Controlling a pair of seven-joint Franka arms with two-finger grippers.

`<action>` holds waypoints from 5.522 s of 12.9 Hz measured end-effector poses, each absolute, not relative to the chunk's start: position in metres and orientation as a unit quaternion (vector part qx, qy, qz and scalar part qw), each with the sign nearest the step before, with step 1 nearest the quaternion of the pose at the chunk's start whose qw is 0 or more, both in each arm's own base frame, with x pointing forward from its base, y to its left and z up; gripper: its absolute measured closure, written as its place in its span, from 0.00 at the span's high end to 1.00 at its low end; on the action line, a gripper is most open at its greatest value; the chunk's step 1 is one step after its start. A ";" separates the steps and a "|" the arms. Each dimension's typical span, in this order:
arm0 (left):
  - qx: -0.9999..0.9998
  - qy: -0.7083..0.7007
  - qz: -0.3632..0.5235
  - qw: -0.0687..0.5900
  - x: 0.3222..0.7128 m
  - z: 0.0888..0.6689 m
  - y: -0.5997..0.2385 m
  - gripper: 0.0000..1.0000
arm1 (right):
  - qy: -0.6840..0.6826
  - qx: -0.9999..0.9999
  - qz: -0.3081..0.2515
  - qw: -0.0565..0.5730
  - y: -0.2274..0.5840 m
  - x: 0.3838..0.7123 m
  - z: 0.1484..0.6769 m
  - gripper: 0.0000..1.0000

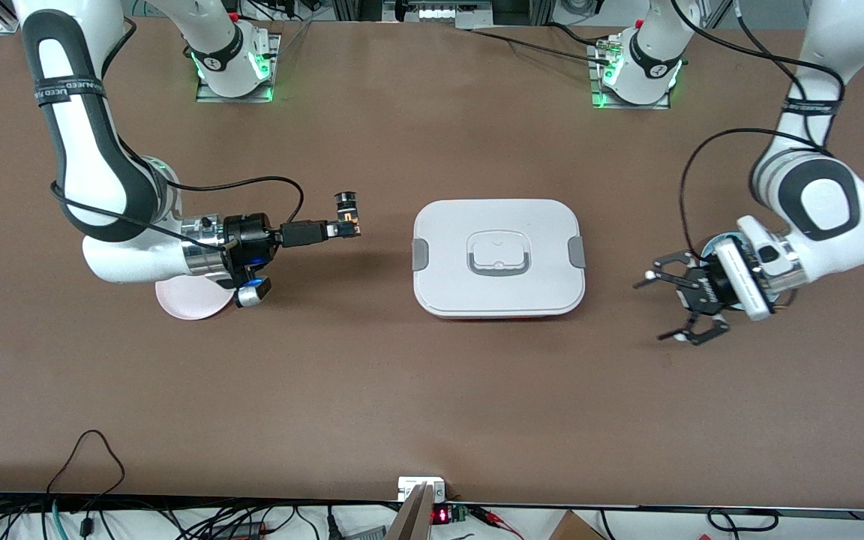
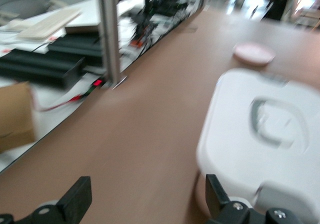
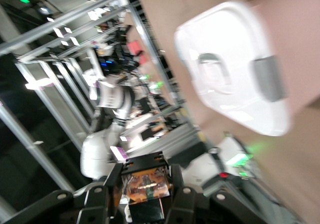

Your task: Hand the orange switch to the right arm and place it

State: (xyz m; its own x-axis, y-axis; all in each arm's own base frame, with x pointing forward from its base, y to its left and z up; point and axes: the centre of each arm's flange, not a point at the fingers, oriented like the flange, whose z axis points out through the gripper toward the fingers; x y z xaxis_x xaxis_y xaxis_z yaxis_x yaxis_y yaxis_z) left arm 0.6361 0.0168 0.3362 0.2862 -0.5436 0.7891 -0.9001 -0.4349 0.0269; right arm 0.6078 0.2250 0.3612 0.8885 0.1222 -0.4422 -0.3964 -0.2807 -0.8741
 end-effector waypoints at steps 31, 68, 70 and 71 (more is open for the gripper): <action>1.000 0.015 -0.006 0.014 0.554 0.584 0.040 1.00 | -0.548 -0.836 0.029 0.033 0.033 0.613 0.243 0.42; 0.998 0.052 -0.026 0.003 0.550 0.585 0.017 1.00 | -0.014 -0.990 0.138 0.005 0.014 0.613 0.502 1.00; 0.998 0.052 -0.028 0.003 0.551 0.584 0.018 1.00 | -0.017 -0.992 0.114 -0.041 0.010 0.616 0.522 1.00; 0.998 0.052 -0.030 0.003 0.551 0.583 0.018 1.00 | -0.013 -0.994 0.094 -0.049 0.005 0.620 0.535 1.00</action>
